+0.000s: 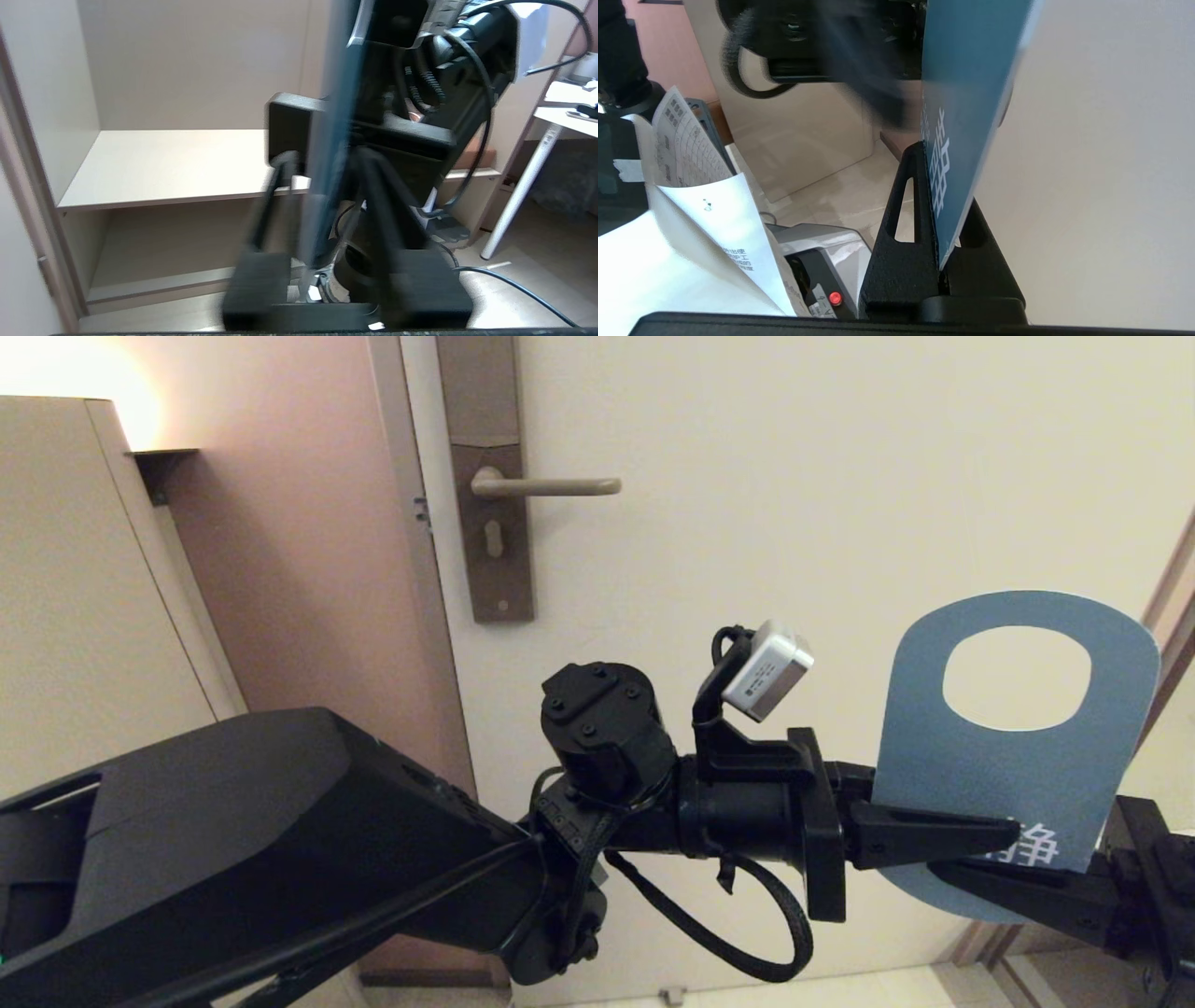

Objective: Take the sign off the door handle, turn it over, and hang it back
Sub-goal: Hand it to the other hand, then hang the sign back with the other side facing out

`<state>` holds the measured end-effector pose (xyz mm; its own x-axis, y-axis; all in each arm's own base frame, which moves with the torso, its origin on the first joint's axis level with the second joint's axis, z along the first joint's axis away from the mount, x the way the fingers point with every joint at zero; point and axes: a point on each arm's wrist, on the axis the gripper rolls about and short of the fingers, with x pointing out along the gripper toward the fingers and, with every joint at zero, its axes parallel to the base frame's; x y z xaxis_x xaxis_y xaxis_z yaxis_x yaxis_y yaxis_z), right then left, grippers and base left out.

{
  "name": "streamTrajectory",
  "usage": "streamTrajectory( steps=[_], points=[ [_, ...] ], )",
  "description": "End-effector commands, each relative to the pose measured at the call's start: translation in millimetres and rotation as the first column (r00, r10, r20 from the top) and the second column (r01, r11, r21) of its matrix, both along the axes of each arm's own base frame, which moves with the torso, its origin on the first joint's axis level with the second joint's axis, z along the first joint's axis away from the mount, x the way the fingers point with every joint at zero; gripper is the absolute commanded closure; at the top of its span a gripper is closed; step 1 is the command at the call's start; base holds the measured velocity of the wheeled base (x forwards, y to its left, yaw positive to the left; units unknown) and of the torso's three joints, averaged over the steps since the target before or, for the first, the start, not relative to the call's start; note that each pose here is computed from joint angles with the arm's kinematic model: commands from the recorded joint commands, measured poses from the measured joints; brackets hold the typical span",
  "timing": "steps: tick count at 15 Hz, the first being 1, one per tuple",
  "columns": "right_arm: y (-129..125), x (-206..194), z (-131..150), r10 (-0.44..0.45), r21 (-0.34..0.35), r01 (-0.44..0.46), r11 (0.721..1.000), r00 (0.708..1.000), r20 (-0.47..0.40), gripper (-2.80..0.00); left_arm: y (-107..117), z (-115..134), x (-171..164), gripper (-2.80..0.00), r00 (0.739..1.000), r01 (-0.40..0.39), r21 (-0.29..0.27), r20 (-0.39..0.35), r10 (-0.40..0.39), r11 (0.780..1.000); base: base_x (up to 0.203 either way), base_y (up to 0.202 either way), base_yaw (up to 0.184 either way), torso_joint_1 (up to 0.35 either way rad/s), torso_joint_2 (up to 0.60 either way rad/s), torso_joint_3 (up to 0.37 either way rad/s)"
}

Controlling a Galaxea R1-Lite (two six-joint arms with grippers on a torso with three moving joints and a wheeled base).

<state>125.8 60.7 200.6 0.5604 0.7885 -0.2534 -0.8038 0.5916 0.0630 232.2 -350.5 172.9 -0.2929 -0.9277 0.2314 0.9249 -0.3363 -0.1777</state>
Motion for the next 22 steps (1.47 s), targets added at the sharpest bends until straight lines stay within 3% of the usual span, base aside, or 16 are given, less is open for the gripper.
streamTrajectory(
  steps=[1,8,16,22],
  points=[
    [0.1,-0.1,-1.2,0.005,-0.001,-0.005,1.0,1.0,-0.003,0.0,1.0,0.7,0.5,-2.8,1.0,0.005,-0.011,0.007,-0.005,1.0,0.0,0.0,0.0,0.0,0.0,0.0],
    [0.0,-0.6,-3.4,0.004,-0.003,-0.004,1.0,1.0,-0.012,0.0,18.4,-0.9,4.2,-2.8,1.0,-0.027,-0.019,0.012,0.028,0.999,0.0,0.0,0.0,0.0,0.0,0.0],
    [-0.2,-0.9,-5.1,0.001,-0.005,-0.001,1.0,1.0,-0.018,0.0,85.6,11.2,7.9,-2.8,0.988,-0.154,0.021,-0.017,0.154,0.988,0.0,0.0,0.0,0.0,0.0,0.0],
    [-1.0,-2.2,-7.1,-0.003,-0.008,0.003,1.0,1.0,-0.023,0.0,140.5,8.7,0.8,-2.8,0.961,-0.275,0.056,0.008,0.275,0.96,0.0,0.0,0.0,0.0,0.0,0.0]
  ],
)
